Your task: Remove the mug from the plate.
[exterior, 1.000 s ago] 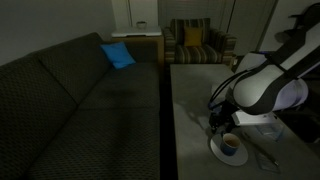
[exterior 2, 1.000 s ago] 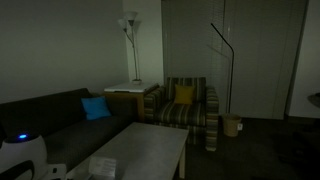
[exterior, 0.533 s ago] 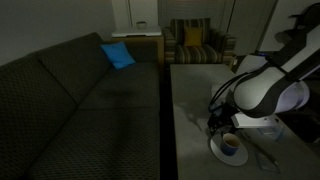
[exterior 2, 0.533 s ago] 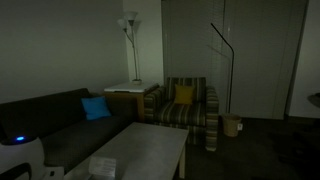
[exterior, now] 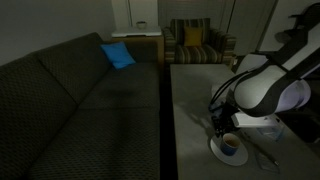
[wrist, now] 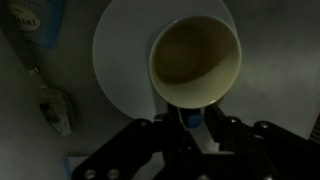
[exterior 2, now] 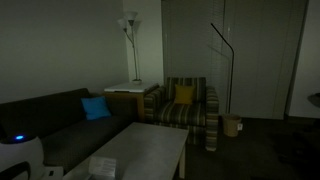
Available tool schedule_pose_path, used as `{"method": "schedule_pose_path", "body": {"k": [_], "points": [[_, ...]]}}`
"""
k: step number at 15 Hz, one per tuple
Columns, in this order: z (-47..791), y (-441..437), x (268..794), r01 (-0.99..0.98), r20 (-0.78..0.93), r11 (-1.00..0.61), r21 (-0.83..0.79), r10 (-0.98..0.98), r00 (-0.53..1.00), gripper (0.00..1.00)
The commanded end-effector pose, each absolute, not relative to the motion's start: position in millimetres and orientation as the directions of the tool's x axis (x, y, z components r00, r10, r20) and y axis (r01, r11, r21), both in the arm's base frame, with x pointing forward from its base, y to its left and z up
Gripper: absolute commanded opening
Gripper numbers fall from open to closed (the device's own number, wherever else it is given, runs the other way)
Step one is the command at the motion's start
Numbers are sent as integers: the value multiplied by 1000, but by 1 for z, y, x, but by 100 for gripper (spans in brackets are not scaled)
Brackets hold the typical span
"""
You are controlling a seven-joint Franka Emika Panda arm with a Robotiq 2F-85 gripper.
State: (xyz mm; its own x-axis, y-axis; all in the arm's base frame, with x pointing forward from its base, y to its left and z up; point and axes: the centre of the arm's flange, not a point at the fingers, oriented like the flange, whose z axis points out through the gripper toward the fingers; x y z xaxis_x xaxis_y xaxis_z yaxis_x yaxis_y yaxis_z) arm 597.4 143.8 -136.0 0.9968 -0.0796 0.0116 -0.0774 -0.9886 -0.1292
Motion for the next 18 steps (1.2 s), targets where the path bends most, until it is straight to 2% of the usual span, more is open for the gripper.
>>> {"method": "schedule_pose_path", "body": {"k": [1, 3, 5, 18], "points": [[-117, 142, 590, -90, -21, -991, -103, -88, 996, 5], [-115, 142, 591, -92, -22, -991, -96, -90, 996, 0], [-113, 142, 593, -91, -22, -992, -88, -89, 996, 3], [-92, 152, 618, -34, -26, -999, -36, -33, 999, 3]]}}
